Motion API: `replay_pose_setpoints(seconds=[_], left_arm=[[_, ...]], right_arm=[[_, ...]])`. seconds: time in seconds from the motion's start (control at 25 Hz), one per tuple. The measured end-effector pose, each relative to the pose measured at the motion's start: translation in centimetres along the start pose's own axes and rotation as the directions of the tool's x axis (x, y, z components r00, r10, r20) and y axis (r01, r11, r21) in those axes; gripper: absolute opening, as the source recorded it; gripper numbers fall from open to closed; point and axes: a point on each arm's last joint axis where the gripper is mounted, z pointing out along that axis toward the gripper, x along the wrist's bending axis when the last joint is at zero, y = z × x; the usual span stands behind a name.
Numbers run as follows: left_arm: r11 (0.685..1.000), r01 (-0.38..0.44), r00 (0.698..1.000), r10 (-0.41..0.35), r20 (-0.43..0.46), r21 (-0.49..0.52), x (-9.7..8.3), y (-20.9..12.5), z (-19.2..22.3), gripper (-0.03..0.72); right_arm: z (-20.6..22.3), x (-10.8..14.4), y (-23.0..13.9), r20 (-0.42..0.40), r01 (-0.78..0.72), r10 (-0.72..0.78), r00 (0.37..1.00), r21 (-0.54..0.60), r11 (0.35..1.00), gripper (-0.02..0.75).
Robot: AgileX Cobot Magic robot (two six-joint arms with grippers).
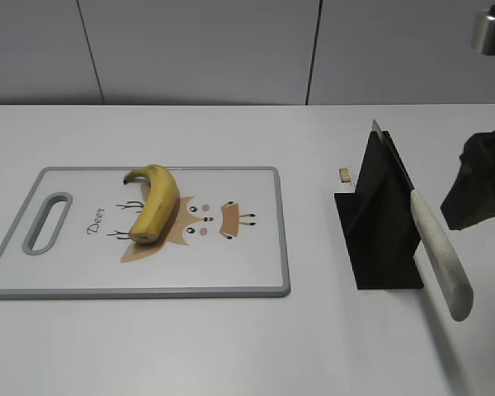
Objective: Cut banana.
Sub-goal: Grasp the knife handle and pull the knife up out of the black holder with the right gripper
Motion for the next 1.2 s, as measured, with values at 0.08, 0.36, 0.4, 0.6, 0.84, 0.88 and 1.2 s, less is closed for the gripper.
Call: replay_pose_setpoints(seconds=[0.08, 0.36, 0.4, 0.6, 0.84, 0.88, 1.2], left_arm=[[1.0, 0.0, 1.0, 0.0, 0.0, 0.0, 0.0, 0.0, 0.0, 0.575], [1.0, 0.0, 1.0, 0.0, -0.001, 0.0, 0.0, 0.0, 0.0, 0.575], [1.0, 0.0, 1.0, 0.0, -0.001, 0.0, 0.0, 0.0, 0.0, 0.575], [1.0, 0.0, 1.0, 0.0, -0.001, 0.0, 0.0, 0.0, 0.0, 0.575], [1.0, -0.001, 1.0, 0.001, -0.002, 0.0, 0.0, 0.0, 0.0, 0.575], [1.0, -0.001, 1.0, 0.001, -0.002, 0.0, 0.0, 0.0, 0.0, 0.575], [1.0, -0.001, 1.0, 0.001, -0.003, 0.0, 0.0, 0.0, 0.0, 0.575]], right_arm=[[0.9, 0.1, 0.6, 0.002, -0.013, 0.013, 1.0, 0.002, 1.0, 0.591], [4.0, 0.0, 1.7, 0.04, -0.039, 0.036, 0.999, 0.068, 0.997, 0.591], [4.5, 0.0, 1.8, 0.045, -0.04, 0.037, 0.998, 0.082, 0.996, 0.591], [6.8, -0.1, 2.2, 0.072, -0.068, 0.057, 0.996, 0.153, 0.986, 0.589], [9.4, -0.3, 2.4, 0.107, -0.097, 0.073, 0.992, 0.234, 0.967, 0.513], [9.8, -0.4, 2.4, 0.112, -0.1, 0.074, 0.991, 0.246, 0.964, 0.497], [11.8, -0.5, 2.4, 0.133, -0.122, 0.086, 0.987, 0.292, 0.949, 0.459]])
